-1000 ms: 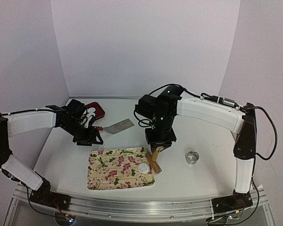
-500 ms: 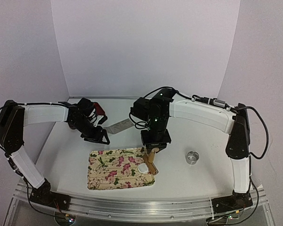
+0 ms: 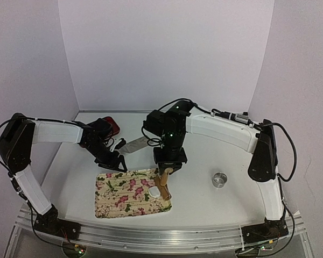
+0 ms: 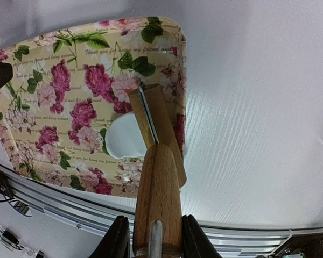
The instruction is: Roll out the dumpling wrappers from the dough
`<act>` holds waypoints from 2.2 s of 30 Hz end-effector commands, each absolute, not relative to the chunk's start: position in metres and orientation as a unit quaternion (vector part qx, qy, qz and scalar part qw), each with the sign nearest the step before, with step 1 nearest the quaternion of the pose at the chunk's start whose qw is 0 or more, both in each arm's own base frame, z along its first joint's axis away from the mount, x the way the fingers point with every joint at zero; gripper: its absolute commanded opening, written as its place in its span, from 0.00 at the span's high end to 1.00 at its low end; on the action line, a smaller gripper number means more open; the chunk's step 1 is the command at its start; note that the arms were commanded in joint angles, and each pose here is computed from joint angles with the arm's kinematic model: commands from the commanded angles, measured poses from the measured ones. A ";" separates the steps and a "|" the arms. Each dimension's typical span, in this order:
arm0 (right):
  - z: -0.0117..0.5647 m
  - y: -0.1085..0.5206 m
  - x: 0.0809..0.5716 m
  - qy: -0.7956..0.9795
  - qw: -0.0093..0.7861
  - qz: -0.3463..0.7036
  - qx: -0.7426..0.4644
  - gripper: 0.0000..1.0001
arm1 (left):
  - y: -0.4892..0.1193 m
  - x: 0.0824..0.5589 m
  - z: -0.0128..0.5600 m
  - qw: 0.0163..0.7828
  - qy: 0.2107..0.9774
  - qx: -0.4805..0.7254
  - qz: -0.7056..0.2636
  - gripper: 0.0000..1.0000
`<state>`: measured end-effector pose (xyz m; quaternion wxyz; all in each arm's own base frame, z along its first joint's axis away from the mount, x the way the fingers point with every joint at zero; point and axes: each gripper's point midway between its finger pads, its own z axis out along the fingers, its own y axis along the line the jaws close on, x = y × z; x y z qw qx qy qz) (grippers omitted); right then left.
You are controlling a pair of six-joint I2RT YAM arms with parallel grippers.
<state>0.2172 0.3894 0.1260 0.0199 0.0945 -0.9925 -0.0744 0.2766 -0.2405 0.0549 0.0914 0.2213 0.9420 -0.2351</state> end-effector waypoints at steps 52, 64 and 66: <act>0.103 0.405 0.209 -0.987 -0.007 -0.049 0.151 1.00 | -0.115 0.199 0.031 0.067 0.977 -0.178 -0.101 0.67; 0.114 0.405 0.211 -0.987 -0.017 -0.055 0.150 1.00 | -0.114 0.198 0.016 0.053 0.980 -0.170 -0.087 0.79; 0.127 0.407 0.209 -0.985 -0.023 -0.072 0.156 1.00 | -0.114 0.198 0.013 0.051 0.981 -0.168 -0.085 0.80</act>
